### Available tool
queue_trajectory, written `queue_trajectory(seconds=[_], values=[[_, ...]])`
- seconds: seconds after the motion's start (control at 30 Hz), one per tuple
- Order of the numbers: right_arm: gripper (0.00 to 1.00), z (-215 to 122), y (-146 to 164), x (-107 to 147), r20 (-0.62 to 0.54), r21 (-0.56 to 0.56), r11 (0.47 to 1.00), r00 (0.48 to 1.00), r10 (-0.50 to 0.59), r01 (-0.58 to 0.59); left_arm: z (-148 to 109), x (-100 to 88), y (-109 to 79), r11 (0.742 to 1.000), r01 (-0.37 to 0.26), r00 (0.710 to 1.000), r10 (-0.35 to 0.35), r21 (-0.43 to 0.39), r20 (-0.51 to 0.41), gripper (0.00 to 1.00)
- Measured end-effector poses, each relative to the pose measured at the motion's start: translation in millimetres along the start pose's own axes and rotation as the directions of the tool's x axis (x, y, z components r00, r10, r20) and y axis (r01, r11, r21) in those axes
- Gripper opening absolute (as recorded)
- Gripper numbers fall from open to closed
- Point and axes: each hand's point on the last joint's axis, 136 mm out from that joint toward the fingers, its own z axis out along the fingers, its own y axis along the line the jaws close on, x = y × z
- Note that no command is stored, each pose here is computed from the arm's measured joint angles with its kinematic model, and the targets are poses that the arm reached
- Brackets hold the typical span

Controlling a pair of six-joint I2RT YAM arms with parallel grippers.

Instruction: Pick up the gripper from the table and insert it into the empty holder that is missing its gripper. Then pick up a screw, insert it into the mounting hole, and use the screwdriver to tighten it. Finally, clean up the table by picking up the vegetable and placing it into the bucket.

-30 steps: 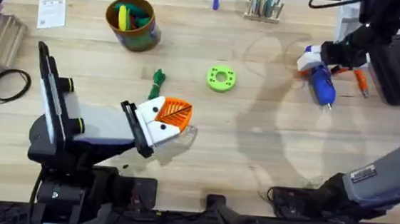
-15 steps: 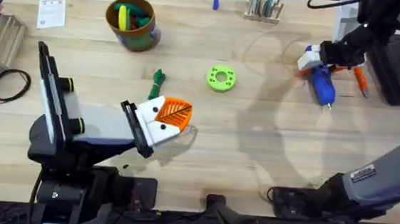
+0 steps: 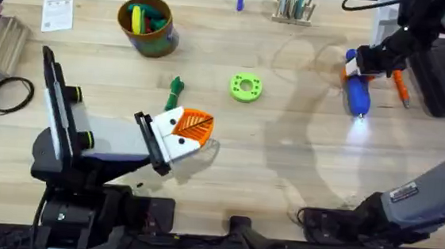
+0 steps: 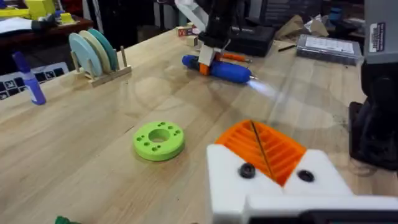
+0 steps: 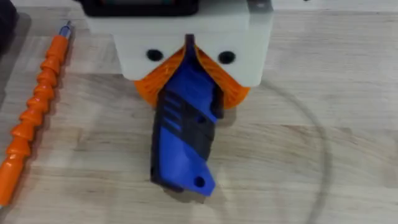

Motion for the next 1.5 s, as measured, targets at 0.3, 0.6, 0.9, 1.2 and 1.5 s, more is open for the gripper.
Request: queue_trajectory(seconds=[0.3,0.6,0.9,1.2,1.5], values=[[0.025,-6,13,5,-0.021,-0.060,0.998,1.000,-0.004,0.003,0,0.0,0.0,1.000,0.000,1.000,0.000,0.000,0.000,0.004],[0.025,-114,28,-53,0.260,-0.050,0.999,0.966,0.012,0.001,0,0.0,0.0,1.000,0.000,1.000,0.000,0.000,0.000,0.004],[0.024,-259,82,-96,0.639,-0.134,0.989,0.769,0.034,0.067,0,0.0,0.0,1.000,0.000,1.000,0.000,0.000,0.000,0.004],[0.024,-336,142,-103,0.782,-0.323,0.916,0.612,0.118,0.236,0,0.0,0.0,1.000,0.000,1.000,0.000,0.000,0.000,0.004],[0.024,-346,205,-103,0.812,-0.399,0.834,0.569,0.129,0.381,0,0.0,0.0,1.000,0.000,1.000,0.000,0.000,0.000,0.004]])
